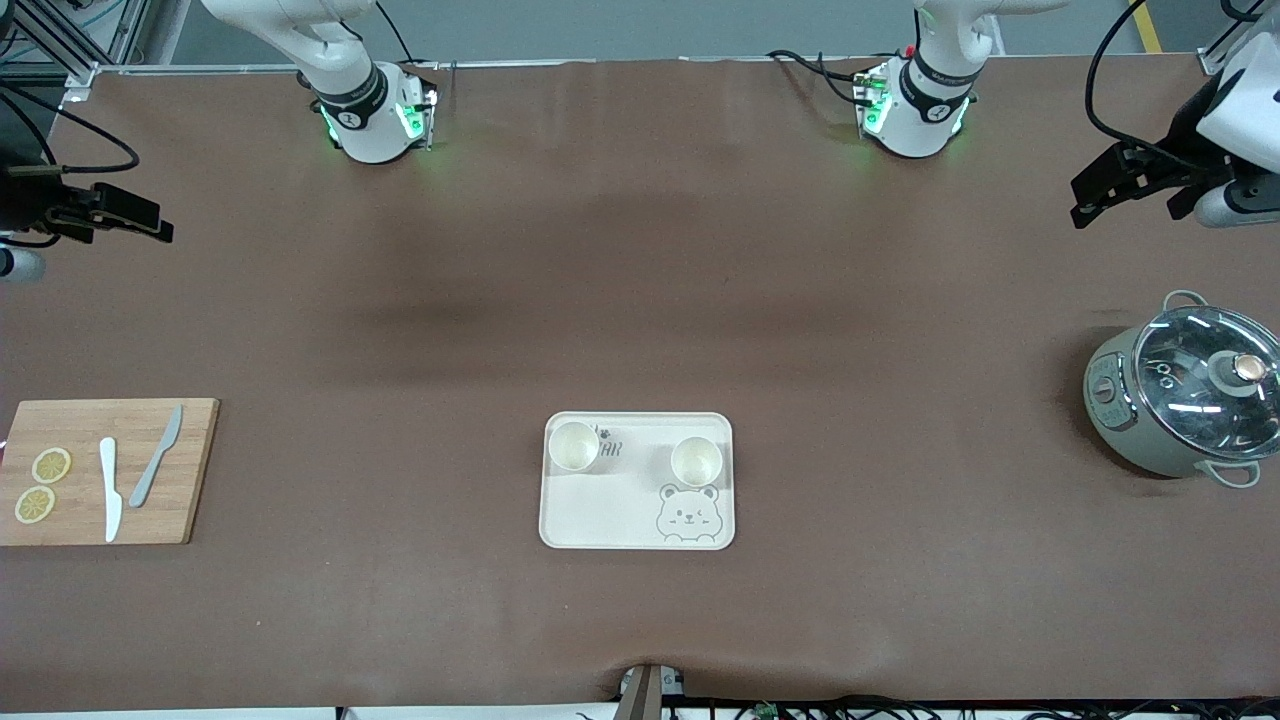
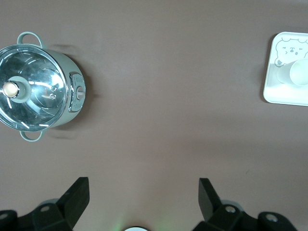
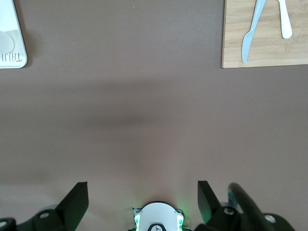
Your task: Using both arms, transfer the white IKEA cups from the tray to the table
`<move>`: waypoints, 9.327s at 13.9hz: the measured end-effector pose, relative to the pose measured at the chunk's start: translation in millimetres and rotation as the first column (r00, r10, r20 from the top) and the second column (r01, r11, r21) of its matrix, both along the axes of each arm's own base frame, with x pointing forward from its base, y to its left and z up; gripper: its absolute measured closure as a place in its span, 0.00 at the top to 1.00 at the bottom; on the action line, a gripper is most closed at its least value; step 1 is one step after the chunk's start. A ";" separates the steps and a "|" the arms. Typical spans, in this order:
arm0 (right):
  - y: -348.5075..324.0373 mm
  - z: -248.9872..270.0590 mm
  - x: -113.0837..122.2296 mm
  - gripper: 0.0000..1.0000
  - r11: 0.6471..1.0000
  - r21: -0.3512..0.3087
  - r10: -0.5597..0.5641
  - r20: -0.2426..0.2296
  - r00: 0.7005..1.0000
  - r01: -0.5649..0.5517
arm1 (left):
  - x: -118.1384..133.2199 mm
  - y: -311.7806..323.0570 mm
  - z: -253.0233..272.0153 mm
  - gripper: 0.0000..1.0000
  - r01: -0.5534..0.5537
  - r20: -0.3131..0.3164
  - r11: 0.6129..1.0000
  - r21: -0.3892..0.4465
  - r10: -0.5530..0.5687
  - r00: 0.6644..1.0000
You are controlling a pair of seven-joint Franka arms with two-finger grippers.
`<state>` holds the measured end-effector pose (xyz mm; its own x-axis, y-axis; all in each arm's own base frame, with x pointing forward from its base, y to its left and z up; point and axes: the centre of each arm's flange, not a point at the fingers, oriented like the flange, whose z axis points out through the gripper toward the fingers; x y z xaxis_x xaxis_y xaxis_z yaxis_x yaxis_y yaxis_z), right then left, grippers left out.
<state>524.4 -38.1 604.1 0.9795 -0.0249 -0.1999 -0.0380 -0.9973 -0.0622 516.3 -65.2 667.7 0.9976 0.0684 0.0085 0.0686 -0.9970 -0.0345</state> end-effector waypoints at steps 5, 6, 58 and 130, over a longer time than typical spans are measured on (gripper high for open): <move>-2.4 -0.7 -0.8 1.00 1.000 0.000 -0.005 -0.005 1.000 0.005 | -0.2 -1.6 0.6 1.00 0.003 0.001 1.000 0.000 -0.003 1.000; -3.0 -0.8 -0.9 1.00 1.000 0.002 -0.007 -0.006 1.000 0.007 | 0.0 -1.6 1.2 1.00 0.003 0.003 1.000 0.000 -0.003 1.000; 9.6 -114.0 88.5 1.00 1.000 -0.029 0.006 -0.157 0.988 -0.011 | 115.3 -337.0 -396.1 1.00 -0.398 -0.026 0.906 -0.148 0.398 0.917; 95.8 -302.9 104.0 0.66 0.999 0.022 -0.028 -0.205 0.978 0.033 | 96.9 14.8 -410.8 0.03 -0.070 -0.160 0.997 -0.038 0.064 0.985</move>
